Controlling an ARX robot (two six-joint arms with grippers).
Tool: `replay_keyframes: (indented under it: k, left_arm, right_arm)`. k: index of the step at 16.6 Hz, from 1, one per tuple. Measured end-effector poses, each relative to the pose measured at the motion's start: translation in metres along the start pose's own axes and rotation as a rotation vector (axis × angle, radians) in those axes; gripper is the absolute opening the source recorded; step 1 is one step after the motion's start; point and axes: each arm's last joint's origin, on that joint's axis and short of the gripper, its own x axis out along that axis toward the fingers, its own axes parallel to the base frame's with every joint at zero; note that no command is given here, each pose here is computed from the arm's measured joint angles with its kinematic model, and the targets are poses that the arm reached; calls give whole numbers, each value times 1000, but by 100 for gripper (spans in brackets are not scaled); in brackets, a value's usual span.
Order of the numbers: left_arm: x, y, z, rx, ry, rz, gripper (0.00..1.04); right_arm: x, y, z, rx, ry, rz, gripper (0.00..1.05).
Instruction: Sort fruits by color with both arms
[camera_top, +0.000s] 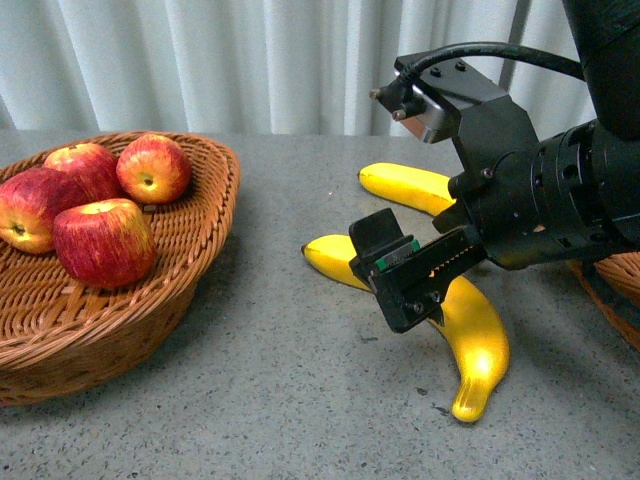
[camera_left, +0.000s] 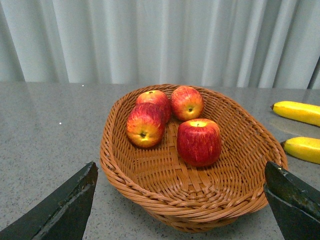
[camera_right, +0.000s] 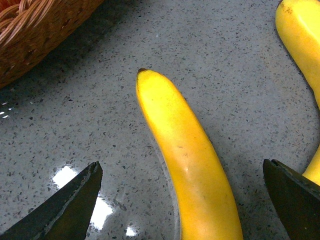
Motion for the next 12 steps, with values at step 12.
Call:
replay_keyframes:
  k: [12]
  left_arm:
    - [0,0,0,0,0,0,98]
  right_arm:
    - [24,10,-33,-86,107,14,67]
